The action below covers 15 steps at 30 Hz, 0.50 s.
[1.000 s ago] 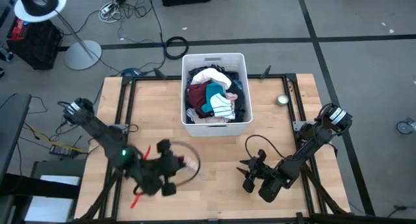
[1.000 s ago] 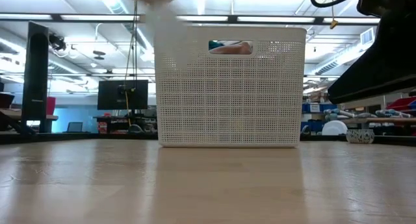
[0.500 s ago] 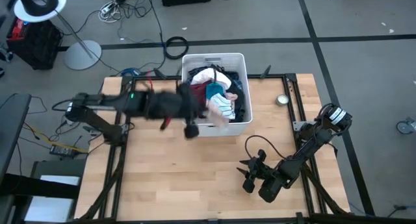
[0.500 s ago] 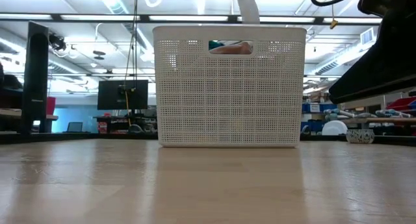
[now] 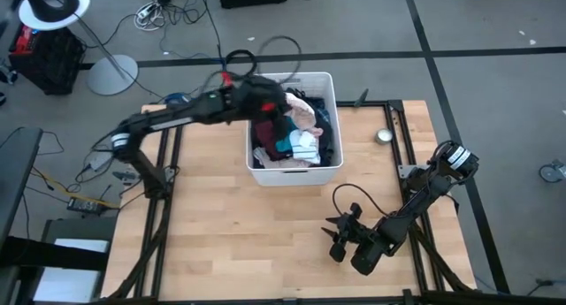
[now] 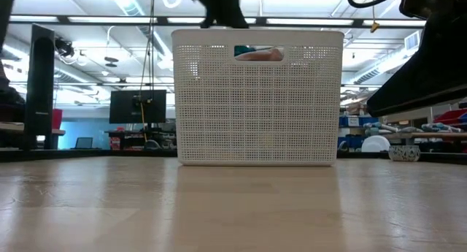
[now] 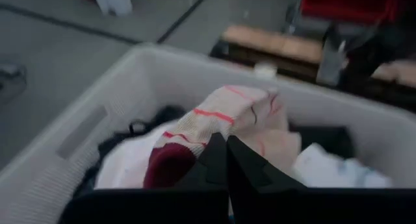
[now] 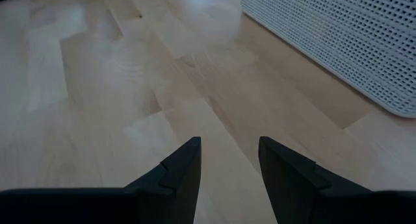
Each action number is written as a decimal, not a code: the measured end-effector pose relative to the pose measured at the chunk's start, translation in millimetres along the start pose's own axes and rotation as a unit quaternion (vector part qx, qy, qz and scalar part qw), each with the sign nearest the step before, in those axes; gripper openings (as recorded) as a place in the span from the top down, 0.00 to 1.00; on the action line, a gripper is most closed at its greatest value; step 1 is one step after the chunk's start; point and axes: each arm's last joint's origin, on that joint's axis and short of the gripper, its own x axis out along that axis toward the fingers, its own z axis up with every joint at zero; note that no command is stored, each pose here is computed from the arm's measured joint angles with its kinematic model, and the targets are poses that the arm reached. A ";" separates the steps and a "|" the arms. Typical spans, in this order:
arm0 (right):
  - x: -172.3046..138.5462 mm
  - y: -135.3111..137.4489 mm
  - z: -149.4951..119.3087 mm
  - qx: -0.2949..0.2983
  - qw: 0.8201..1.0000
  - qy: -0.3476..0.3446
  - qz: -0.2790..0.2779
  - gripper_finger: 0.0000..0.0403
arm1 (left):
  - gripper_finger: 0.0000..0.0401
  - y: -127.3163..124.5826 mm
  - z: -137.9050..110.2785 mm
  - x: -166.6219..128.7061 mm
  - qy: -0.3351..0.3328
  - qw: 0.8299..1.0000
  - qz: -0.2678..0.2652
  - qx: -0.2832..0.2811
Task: Sort clothes
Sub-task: Put the peach sock into the laundry bin
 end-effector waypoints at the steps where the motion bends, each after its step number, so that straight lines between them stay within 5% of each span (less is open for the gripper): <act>1: 0.0 0.0 0.0 0.000 1.000 0.000 0.000 0.61 | 1.00 1.0 -4.6 11.0 0.015 1.000 -0.002 0.000; 9: -0.1 -0.1 -0.2 0.000 1.000 0.000 0.000 0.61 | 0.94 -13.5 -61.4 110.6 0.136 0.989 -0.041 -0.029; 15: -0.1 -0.1 -0.2 0.000 1.000 0.001 0.001 0.61 | 0.82 -15.3 -91.6 154.5 0.173 0.981 -0.052 -0.064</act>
